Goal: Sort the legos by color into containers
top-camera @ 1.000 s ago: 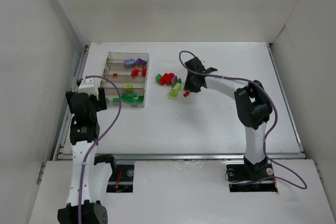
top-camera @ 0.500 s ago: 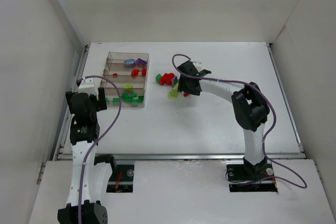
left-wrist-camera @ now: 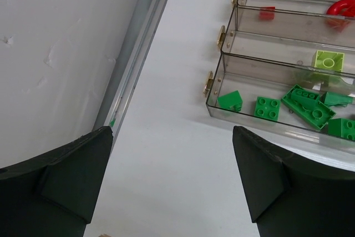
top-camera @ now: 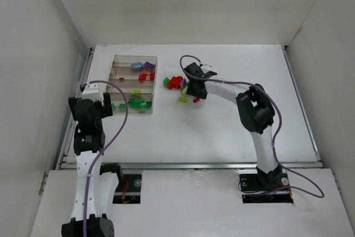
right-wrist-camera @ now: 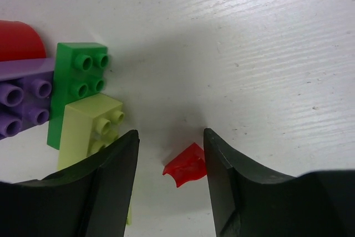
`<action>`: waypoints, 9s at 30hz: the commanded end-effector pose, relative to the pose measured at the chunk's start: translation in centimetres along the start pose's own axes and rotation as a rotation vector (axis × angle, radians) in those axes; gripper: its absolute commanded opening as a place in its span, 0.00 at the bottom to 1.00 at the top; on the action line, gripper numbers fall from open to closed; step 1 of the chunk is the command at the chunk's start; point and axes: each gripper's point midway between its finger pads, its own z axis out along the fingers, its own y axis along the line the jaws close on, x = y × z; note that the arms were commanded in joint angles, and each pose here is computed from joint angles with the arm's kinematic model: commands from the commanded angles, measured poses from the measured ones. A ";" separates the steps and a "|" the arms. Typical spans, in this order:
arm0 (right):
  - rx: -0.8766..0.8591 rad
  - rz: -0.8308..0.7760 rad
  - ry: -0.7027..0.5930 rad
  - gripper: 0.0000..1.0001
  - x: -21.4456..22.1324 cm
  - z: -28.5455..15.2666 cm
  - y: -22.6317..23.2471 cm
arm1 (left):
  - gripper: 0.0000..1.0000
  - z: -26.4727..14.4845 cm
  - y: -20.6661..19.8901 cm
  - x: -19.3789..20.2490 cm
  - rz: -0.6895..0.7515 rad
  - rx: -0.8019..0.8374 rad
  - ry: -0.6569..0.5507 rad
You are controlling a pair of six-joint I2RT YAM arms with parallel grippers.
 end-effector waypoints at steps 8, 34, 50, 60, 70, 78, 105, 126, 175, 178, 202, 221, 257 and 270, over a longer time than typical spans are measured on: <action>0.041 -0.033 -0.055 0.55 -1.6 -2.0 -1.5 | 0.88 0.0 0.5 -1.1 -0.020 -0.024 -0.051; -0.099 -0.121 -0.055 0.00 -0.8 -3.5 0.2 | 0.89 -0.1 0.5 -0.8 -0.020 -0.024 -0.051; -0.927 -0.305 -0.257 0.00 -6.6 -13.1 23.3 | 0.89 0.0 0.6 -0.6 -0.021 -0.033 -0.049; -1.046 -0.104 -0.346 0.00 -8.7 -10.9 29.1 | 0.89 0.2 0.5 -0.4 -0.019 -0.032 -0.040; -0.952 -0.072 -0.372 0.15 -8.0 -7.0 28.9 | 0.89 0.5 0.6 0.0 -0.020 -0.039 -0.030; -0.976 -0.070 -0.362 0.65 -8.0 -7.8 29.1 | 0.89 0.5 0.6 0.0 -0.020 -0.039 -0.030; -0.451 -0.133 -0.386 1.00 -10.8 -10.6 9.1 | 0.89 0.5 0.7 -0.2 -0.021 -0.041 -0.039; -0.367 -0.141 0.003 0.68 1.1 -4.2 4.1 | 0.89 0.6 0.6 0.2 -0.020 -0.039 -0.030; -0.490 -0.184 -0.007 0.00 1.0 -5.1 5.5 | 0.89 0.0 0.1 -0.7 -0.024 -0.004 -0.062; -0.502 -0.180 -0.021 0.00 0.6 -5.7 5.5 | 0.87 0.0 -0.3 -0.5 -0.022 0.019 -0.057; -0.646 -0.207 -0.236 0.00 -6.2 -15.0 7.1 | 0.91 -6.1 -11.5 -7.9 0.255 0.807 -0.168; -0.748 -0.216 -0.464 0.00 -11.7 -24.2 10.7 | 0.99 -7.3 -28.8 -12.2 0.439 1.429 0.102; -0.840 -0.240 -0.347 0.64 -8.9 -23.4 12.0 | 0.00 -3.3 -32.8 -9.9 0.219 1.347 0.201; -0.767 -0.155 -0.291 0.93 -10.2 -18.7 10.1 | 0.00 9.0 -17.8 -2.4 0.096 0.698 0.352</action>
